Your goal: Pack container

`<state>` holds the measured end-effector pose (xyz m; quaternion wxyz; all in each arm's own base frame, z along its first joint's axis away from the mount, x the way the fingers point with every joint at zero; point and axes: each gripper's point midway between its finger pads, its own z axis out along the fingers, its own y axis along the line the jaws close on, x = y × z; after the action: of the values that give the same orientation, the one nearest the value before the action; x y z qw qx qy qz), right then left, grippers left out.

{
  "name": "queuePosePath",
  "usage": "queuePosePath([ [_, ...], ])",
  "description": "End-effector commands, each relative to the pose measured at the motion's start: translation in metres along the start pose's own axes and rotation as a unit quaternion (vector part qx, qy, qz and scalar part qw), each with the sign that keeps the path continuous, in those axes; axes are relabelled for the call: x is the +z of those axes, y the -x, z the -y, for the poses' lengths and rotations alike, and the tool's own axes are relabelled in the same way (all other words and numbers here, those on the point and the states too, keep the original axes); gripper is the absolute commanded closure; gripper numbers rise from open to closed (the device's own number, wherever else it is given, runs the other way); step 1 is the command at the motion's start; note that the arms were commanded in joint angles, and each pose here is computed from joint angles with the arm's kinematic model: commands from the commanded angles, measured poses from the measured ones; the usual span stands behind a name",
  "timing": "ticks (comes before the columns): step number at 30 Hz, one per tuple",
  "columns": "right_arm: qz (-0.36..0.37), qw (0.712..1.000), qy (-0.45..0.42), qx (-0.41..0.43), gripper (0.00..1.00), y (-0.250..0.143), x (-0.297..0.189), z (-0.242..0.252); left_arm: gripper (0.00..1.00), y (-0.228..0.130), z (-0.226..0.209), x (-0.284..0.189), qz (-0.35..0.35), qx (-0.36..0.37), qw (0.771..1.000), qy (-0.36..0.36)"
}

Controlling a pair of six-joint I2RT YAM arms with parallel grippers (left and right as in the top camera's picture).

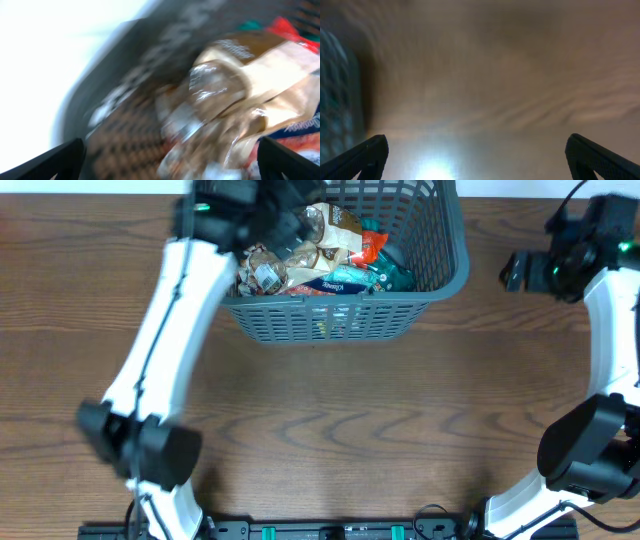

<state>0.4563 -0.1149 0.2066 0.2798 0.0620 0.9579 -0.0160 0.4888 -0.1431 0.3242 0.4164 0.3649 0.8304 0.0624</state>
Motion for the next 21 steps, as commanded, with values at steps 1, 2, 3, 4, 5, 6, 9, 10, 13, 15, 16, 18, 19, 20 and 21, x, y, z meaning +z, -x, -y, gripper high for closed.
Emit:
queuePosePath([
  [1,0.082,0.996,-0.012,-0.016,0.01,0.052,-0.046,0.000,0.01,-0.014,-0.054,-0.077,0.012,-0.122,0.989,0.087],
  [2,0.102,0.995,-0.014,-0.018,0.01,0.064,-0.059,-0.001,0.01,-0.021,-0.063,-0.092,0.011,-0.143,0.985,0.098],
  [3,0.116,0.993,-0.015,-0.021,0.01,0.073,-0.070,-0.003,0.01,-0.030,-0.070,-0.106,0.010,-0.163,0.981,0.108],
  [4,0.129,0.991,-0.014,-0.024,0.01,0.080,-0.079,-0.005,0.01,-0.037,-0.077,-0.120,0.009,-0.181,0.976,0.118],
  [5,0.140,0.990,-0.013,-0.027,0.01,0.086,-0.090,-0.009,0.01,-0.048,-0.085,-0.138,0.007,-0.208,0.969,0.131],
  [6,0.145,0.989,-0.012,-0.030,0.01,0.089,-0.096,-0.012,0.01,-0.055,-0.089,-0.149,0.005,-0.227,0.964,0.140],
  [9,0.151,0.988,-0.005,-0.036,0.02,0.089,-0.112,-0.024,0.01,-0.078,-0.095,-0.179,-0.009,-0.254,0.954,0.159],
  [10,0.150,0.988,-0.002,-0.037,0.04,0.086,-0.116,-0.028,0.01,-0.085,-0.094,-0.187,-0.016,-0.259,0.952,0.162],
  [13,0.146,0.989,0.002,-0.033,0.04,0.077,-0.133,-0.038,0.01,-0.099,-0.084,-0.201,-0.032,-0.267,0.951,0.156],
  [15,0.147,0.989,-0.010,-0.018,0.03,0.070,-0.149,-0.038,0.01,-0.103,-0.078,-0.209,-0.028,-0.270,0.949,0.158],
  [16,0.148,0.989,-0.015,-0.013,0.02,0.065,-0.159,-0.037,0.01,-0.105,-0.074,-0.212,-0.026,-0.270,0.950,0.158],
  [18,0.148,0.989,-0.021,-0.010,0.01,0.054,-0.178,-0.037,0.01,-0.113,-0.066,-0.215,-0.028,-0.271,0.949,0.157],
  [19,0.145,0.989,-0.022,-0.006,0.01,0.048,-0.185,-0.037,0.01,-0.118,-0.061,-0.217,-0.029,-0.272,0.949,0.156],
  [20,0.142,0.990,-0.022,-0.006,0.01,0.040,-0.195,-0.037,0.01,-0.122,-0.057,-0.217,-0.028,-0.275,0.948,0.157],
  [21,0.139,0.990,-0.022,-0.006,0.01,0.033,-0.202,-0.038,0.02,-0.126,-0.053,-0.217,-0.027,-0.275,0.948,0.157],
])
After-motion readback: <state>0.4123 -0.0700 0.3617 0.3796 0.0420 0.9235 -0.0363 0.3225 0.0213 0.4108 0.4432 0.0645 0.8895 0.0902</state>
